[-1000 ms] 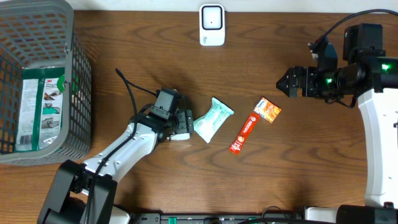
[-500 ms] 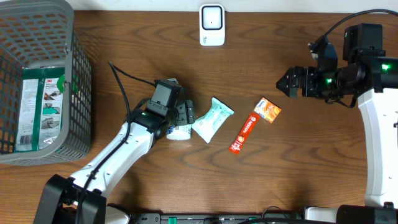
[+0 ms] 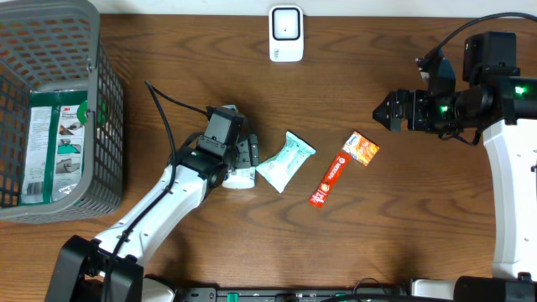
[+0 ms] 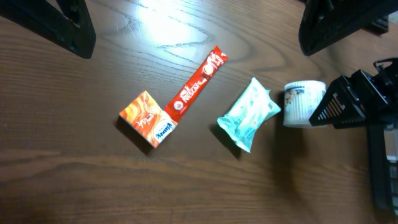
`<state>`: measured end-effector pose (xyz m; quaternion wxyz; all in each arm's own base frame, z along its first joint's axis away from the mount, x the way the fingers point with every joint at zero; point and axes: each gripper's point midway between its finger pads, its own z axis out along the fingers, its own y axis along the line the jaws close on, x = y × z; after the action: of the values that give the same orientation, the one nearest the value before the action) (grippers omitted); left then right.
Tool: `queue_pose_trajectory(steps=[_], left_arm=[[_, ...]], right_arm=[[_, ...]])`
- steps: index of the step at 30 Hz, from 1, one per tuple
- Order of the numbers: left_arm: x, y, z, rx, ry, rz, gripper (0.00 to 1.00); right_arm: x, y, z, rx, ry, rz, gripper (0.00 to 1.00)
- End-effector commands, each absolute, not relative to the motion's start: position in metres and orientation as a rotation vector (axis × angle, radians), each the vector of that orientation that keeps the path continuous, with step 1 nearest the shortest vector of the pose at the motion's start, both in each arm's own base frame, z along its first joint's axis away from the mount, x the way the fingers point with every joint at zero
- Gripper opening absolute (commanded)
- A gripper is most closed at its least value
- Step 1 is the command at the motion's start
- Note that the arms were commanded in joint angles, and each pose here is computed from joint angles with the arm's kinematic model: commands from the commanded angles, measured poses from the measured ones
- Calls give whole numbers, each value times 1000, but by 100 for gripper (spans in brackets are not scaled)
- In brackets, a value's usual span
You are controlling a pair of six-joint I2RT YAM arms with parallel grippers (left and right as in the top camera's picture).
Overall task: Scan the item barcode
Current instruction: 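Hold the swab tub under the scanner with the left gripper, then set the swab tub on the table and swing left arm to basket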
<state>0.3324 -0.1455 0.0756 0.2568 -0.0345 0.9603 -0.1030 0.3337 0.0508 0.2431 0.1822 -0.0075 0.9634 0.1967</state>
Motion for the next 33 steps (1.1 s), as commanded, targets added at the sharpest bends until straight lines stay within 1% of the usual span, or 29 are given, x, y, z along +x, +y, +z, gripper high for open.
queue_pose_trajectory(steps=[1,6,9,12,17,21,24,27,30,33], left_arm=[[339,-143,84,-86,2575,-252,86],[344,-142,91,-60,2555,-224,86],[349,-144,110,-34,2555,-215,86],[357,-142,150,15,2550,-172,85],[369,-120,239,5,2495,-132,85],[375,-77,311,-80,2405,-96,85],[374,-31,358,-219,2317,-62,85],[372,11,396,-304,2219,-2,85],[367,55,419,-426,2135,54,85],[361,100,422,-558,2094,122,85]], right_arm=[[336,52,249,-21,2702,560,99],[336,52,249,-21,2702,560,99],[336,52,249,-21,2702,560,99],[336,52,249,-21,2702,560,99],[336,52,249,-21,2702,560,99],[336,52,249,-21,2702,560,99],[336,52,249,-21,2702,560,99],[336,52,249,-21,2702,560,99],[336,52,249,-21,2702,560,99],[336,52,249,-21,2702,559,99]])
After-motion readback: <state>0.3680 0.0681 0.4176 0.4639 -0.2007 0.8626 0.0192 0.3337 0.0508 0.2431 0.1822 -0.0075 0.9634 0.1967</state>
